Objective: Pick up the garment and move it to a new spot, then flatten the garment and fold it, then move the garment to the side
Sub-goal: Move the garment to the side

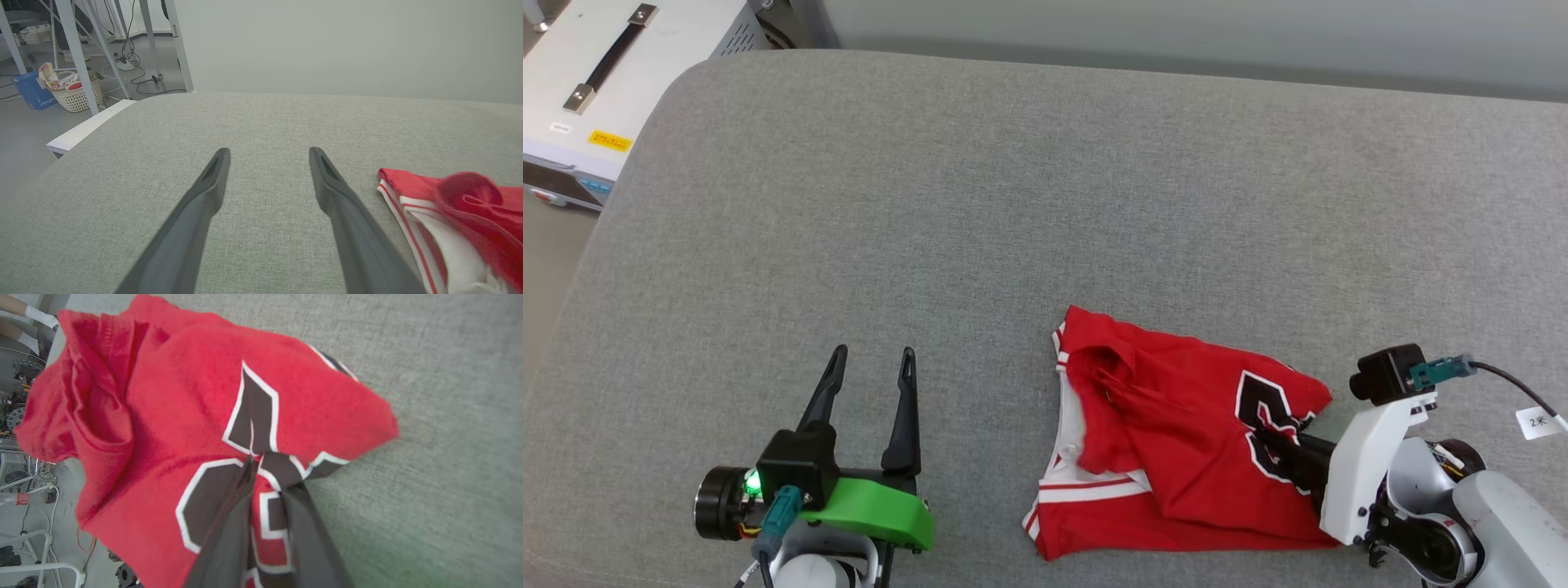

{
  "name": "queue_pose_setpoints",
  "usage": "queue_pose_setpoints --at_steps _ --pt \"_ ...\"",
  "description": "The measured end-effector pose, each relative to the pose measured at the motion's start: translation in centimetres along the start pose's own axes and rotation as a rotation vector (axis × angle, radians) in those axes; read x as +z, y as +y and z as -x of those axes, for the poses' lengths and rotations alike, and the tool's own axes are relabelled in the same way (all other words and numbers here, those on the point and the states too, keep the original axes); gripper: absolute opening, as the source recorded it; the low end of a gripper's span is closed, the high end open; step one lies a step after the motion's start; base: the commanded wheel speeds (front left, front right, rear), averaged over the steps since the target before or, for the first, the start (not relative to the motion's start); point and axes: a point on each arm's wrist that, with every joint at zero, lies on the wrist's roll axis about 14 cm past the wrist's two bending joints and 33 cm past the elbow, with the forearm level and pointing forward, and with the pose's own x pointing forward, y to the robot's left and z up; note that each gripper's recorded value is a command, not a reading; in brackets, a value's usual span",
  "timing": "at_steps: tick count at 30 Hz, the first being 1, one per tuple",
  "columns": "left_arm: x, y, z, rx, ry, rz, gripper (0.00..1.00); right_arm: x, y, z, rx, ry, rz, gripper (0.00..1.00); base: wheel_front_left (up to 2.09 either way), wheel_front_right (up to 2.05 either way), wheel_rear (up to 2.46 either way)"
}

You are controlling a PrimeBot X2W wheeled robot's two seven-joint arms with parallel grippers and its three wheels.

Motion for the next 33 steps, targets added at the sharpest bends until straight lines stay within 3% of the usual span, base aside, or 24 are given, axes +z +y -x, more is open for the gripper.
queue_pose_setpoints --at_steps 4,10,17,27,33 --pt "0.3 -0.1 0.1 -0.001 -0.009 0.004 1.00 1.2 0.3 0.5 0.002 -0.060 0.056 0.00 0.00 0.00 0.00" --pt "0.8 -0.4 0.1 -0.009 -0.025 0.007 1.00 6.1 0.9 2.7 -0.013 -0.203 0.258 0.00 0.00 0.00 0.00" --pt "0.9 -2.2 -0.4 -0.058 -0.031 0.019 1.00 8.4 0.0 6.8 -0.092 -0.242 0.437 0.00 0.00 0.00 0.00" --pt "1.3 -6.5 -3.1 -0.184 -0.058 0.042 1.00 9.7 -6.2 13.8 -0.333 -0.257 0.468 0.00 0.00 0.00 0.00" --pt "1.0 -8.8 -5.7 -0.253 -0.072 0.049 1.00 10.5 -12.3 17.6 -0.533 -0.229 0.459 0.00 0.00 0.00 0.00"
